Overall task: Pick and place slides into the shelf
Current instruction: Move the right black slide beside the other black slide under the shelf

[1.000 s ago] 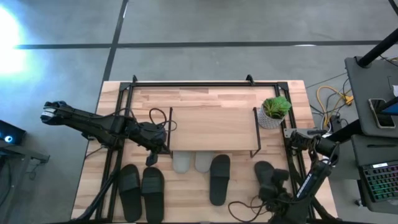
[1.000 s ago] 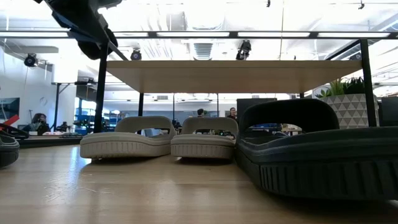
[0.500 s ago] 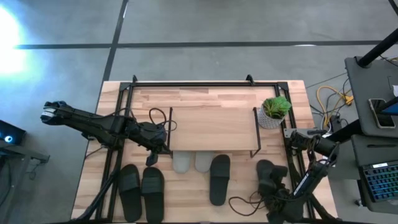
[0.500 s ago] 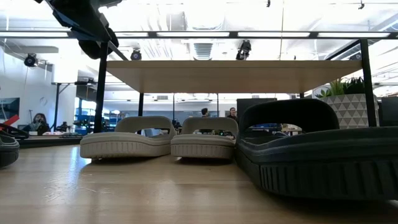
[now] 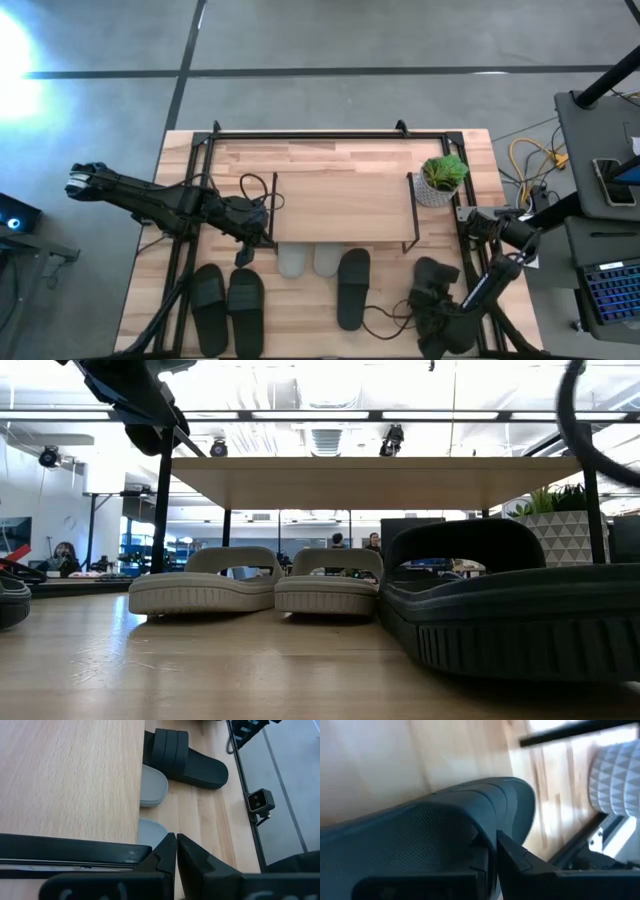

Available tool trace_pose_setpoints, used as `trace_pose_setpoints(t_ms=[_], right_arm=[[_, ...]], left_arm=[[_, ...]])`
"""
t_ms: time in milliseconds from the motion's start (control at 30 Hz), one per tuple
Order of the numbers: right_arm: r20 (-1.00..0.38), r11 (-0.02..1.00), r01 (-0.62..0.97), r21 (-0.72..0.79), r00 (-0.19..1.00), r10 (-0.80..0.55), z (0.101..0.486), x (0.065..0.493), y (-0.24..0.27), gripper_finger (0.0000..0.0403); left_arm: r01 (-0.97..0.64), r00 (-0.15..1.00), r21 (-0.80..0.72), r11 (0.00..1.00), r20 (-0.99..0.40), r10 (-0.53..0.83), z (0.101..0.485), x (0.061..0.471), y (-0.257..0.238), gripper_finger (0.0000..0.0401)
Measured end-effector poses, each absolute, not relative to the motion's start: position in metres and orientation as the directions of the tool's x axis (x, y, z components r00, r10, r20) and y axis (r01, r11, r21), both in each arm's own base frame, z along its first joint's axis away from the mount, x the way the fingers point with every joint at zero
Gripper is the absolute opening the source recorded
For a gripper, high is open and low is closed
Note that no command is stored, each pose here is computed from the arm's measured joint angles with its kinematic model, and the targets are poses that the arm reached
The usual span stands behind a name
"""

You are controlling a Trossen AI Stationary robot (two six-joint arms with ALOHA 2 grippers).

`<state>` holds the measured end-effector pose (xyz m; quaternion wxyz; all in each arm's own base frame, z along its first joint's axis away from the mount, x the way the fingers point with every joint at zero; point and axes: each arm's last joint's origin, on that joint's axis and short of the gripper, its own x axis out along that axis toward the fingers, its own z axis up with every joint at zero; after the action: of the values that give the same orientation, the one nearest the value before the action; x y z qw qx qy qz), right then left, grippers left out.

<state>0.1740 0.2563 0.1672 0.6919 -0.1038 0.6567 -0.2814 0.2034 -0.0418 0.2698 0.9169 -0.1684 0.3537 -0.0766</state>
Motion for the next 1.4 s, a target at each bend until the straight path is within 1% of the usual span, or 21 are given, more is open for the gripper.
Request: trace_pose_setpoints(t_ms=[300, 433, 500, 767, 1000, 1200, 1400], right_arm=[[-0.886, 0.884, 0.241, -0.400, 0.145, -0.440, 0.203, 0.205, 0.271, 0.0012], [-0.865, 0.889, 0.212, -0.405, 0.227, -0.448, 0.217, 0.221, 0.268, 0.0012], [-0.851, 0.884, 0.208, -0.419, 0.248, -0.462, 0.220, 0.229, 0.264, 0.0012], [-0.803, 0.846, 0.230, -0.481, 0.271, -0.531, 0.217, 0.248, 0.244, 0.0012], [-0.799, 0.846, 0.216, -0.487, 0.282, -0.532, 0.202, 0.257, 0.234, 0.0012], [-0.799, 0.833, 0.210, -0.511, 0.240, -0.551, 0.189, 0.254, 0.226, 0.0012], [-0.787, 0.801, 0.290, -0.523, 0.197, -0.585, 0.191, 0.250, 0.223, 0.0012]], left_arm=[[0.022, 0.738, -0.362, 0.932, -0.623, -0.259, 0.270, 0.203, -0.042, 0.0000], [0.024, 0.738, -0.359, 0.933, -0.623, -0.259, 0.270, 0.203, -0.042, 0.0000], [0.024, 0.738, -0.359, 0.933, -0.623, -0.259, 0.270, 0.203, -0.042, 0.0000], [0.024, 0.737, -0.358, 0.933, -0.625, -0.259, 0.270, 0.203, -0.042, 0.0000], [0.025, 0.737, -0.357, 0.934, -0.625, -0.259, 0.270, 0.203, -0.042, 0.0000], [0.025, 0.736, -0.357, 0.934, -0.626, -0.259, 0.269, 0.203, -0.042, 0.0000], [0.025, 0.735, -0.357, 0.934, -0.626, -0.259, 0.269, 0.203, -0.042, 0.0000]])
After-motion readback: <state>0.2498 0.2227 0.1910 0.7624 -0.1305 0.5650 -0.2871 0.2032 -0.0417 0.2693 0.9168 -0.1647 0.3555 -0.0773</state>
